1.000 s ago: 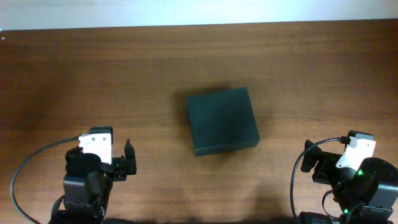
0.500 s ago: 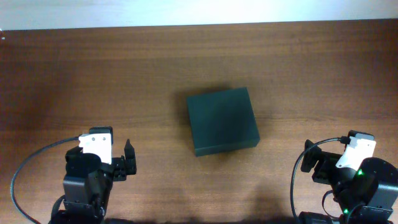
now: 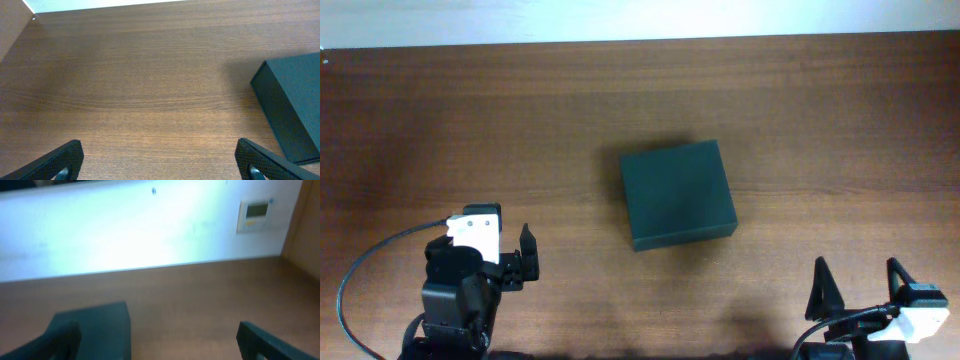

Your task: Pack container

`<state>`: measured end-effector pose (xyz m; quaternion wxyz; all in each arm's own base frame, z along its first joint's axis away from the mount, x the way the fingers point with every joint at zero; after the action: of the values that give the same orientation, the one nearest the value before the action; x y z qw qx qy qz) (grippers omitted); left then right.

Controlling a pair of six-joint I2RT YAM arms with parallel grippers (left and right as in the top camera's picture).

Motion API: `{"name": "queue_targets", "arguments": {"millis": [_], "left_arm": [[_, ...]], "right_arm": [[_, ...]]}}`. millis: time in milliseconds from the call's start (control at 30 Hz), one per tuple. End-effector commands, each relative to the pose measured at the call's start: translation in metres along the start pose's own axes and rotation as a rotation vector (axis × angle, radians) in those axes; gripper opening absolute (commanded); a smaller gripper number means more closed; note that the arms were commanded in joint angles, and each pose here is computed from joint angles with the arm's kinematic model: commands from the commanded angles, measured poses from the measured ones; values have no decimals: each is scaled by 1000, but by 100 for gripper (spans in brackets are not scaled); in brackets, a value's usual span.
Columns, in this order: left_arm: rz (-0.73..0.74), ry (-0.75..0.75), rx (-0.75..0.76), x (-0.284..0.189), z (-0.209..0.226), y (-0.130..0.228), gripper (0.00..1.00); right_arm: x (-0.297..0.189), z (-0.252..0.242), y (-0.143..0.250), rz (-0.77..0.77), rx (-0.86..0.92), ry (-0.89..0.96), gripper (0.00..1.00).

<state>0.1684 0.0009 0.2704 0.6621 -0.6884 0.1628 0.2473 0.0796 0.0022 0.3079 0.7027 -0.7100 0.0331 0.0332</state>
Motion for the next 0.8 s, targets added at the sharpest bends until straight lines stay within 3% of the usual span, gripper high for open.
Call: {"name": "queue_targets", "arguments": {"millis": [0,133,333,767], "left_arm": [[3,-11,-12,1,1,2,99],[3,-11,-12,1,1,2,99],[3,-11,-12,1,1,2,99],[3,-11,-12,1,1,2,99]], "right_arm": [[26,-4,10,-18,-24,21,99],[58,-1,20,-128,-119,0,99],[98,4,65,-187,-233,-5,99],[117,2,137,30,-153,-2,99]]}}
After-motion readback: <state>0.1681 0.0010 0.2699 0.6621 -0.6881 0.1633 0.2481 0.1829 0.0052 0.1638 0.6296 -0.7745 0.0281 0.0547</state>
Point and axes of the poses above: each gripper's point midway between its finger pads, its own x axis out along the fingers, its own z axis along the line the jaws close on, y = z × x, the point moved 6 cm from there along -x, back along the fingers, and after that the axes turned 7 degrees about -x, right-handed, at the moved point
